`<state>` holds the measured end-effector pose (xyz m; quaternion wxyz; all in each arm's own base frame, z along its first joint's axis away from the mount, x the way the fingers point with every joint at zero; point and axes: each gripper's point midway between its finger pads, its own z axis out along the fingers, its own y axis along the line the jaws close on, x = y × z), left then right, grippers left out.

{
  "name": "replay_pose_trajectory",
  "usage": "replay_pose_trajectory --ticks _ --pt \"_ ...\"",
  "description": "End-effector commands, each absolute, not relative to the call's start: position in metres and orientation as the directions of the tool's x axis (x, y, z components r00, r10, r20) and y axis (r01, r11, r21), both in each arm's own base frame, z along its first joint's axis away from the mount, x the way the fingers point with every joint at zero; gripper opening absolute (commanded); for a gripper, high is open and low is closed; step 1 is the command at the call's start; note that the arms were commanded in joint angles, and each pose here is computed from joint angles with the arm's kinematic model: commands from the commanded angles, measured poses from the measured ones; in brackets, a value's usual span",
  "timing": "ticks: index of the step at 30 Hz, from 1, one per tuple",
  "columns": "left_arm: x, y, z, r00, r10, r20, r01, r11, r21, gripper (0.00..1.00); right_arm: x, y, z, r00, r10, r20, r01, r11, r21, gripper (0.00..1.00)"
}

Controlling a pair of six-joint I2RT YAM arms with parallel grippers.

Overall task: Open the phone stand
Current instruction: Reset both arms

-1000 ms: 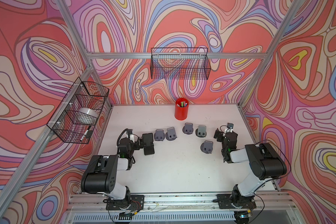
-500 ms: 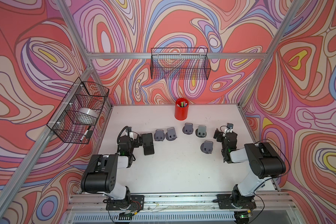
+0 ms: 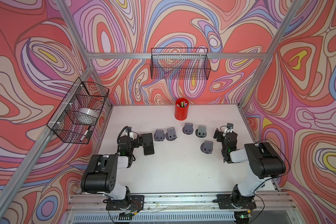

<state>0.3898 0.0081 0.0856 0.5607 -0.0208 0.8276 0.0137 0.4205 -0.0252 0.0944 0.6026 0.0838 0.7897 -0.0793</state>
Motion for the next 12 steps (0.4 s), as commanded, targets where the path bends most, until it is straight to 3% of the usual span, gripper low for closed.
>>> replay_pose_trajectory --ticks 1,12 --pt "0.3938 0.0075 0.0885 -0.361 -0.015 -0.932 -0.051 0.999 0.004 1.0 0.4219 -0.0263 0.0958 -0.252 0.032 -0.967 0.226 0.974 -0.027 0.98" --pt "0.3948 0.0075 0.0874 -0.366 -0.012 -0.93 -0.05 0.999 0.006 1.0 0.4217 -0.0267 0.0955 -0.253 0.032 -0.967 0.227 0.974 -0.027 0.98"
